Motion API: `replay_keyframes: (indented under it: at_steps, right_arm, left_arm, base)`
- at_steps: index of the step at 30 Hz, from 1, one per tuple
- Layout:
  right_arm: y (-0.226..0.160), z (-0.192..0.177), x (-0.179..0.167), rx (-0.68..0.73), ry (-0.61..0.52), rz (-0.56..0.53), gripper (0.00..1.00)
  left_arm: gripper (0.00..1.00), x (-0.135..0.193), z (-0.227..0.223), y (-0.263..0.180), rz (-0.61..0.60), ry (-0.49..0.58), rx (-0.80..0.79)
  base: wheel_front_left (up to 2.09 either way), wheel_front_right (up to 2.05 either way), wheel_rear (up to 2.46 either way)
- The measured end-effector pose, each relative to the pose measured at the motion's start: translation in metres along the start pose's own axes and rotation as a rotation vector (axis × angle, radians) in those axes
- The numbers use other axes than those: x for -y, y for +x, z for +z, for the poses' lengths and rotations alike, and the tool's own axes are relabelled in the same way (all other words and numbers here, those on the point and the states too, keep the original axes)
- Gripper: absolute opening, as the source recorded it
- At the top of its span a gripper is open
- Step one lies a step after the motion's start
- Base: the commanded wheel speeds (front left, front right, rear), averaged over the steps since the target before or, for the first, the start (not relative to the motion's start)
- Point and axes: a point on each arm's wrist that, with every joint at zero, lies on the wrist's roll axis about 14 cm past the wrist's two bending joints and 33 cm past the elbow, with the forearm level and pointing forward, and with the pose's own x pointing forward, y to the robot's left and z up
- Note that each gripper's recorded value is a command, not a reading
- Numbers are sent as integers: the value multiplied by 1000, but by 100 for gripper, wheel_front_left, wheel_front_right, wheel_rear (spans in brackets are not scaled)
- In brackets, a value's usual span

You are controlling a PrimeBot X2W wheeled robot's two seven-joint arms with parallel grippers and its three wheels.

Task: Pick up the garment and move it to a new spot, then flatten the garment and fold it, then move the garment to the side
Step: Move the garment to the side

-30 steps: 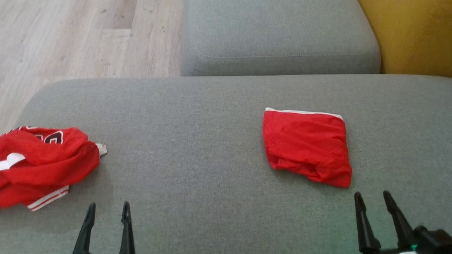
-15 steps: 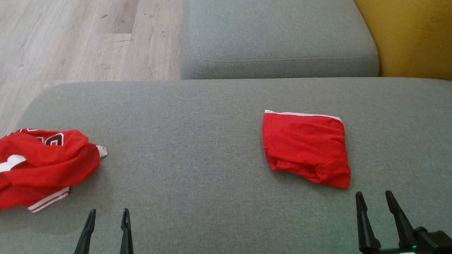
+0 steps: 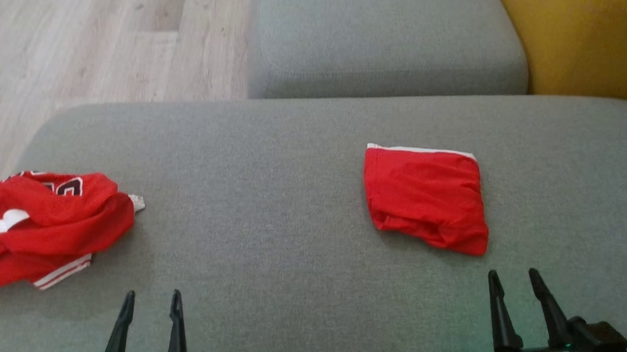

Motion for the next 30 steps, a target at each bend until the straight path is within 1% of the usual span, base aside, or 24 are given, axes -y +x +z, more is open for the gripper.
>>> replay_keyframes:
  at_steps: [3, 4, 6, 9, 12, 13, 16, 18, 21, 23, 24, 25, 26, 28, 30]
  right_arm:
    - [1, -15, 2, -50, 11, -6, 100]
    - [5, -24, 4, -79, 28, -13, 100]
    - [14, -27, 6, -93, 45, -19, 100]
    - [41, -26, 11, -95, 81, -24, 100]
    - [78, -22, 20, -103, 128, -31, 100]
    - [91, -23, 24, -124, 126, -28, 100]
    - [124, -28, 40, -208, 109, -36, 100]
    - [135, -39, 48, -277, 112, -50, 100]
    - [138, -68, 57, -411, 113, -73, 100]
    - [134, -89, 56, -505, 133, -82, 100]
    - [132, -98, 52, -545, 139, -75, 85]
    - [134, -101, 48, -557, 153, -66, 37]
    - [137, -101, 43, -557, 170, -58, 2]
    - [144, -99, 37, -549, 182, -37, 0]
    - [147, -98, 38, -542, 166, -25, 0]
  left_arm:
    - [100, 3, -6, 2, -9, -2, -23]
    - [100, 4, -9, 4, -11, -3, -36]
    - [100, 5, -11, 9, -14, -4, -45]
    - [100, 13, -14, 19, -42, -7, -56]
    - [100, 22, -14, 35, -68, 0, -57]
    - [100, 25, -14, 42, -78, 1, -55]
    - [100, 30, -13, 58, -101, 26, -46]
    - [100, 32, -16, 63, -104, 25, -52]
    - [100, 30, -22, 63, -93, 25, -73]
    - [100, 28, -25, 61, -85, 26, -84]
    - [100, 27, -27, 61, -80, 27, -90]
    - [100, 26, -28, 61, -73, 28, -94]
    - [100, 25, -29, 61, -69, 26, -97]
    - [100, 24, -30, 65, -65, 22, -98]
    - [100, 24, -29, 69, -63, 24, -95]
  base:
    - [0, 0, 0]
    - [0, 0, 0]
    - [0, 0, 0]
    - [0, 0, 0]
    - [0, 0, 0]
    - [0, 0, 0]
    - [0, 0, 0]
    - [0, 0, 0]
    - [0, 0, 0]
    - [0, 0, 0]
    - [0, 0, 0]
    - [0, 0, 0]
    - [0, 0, 0]
    - [0, 0, 0]
    - [0, 0, 0]
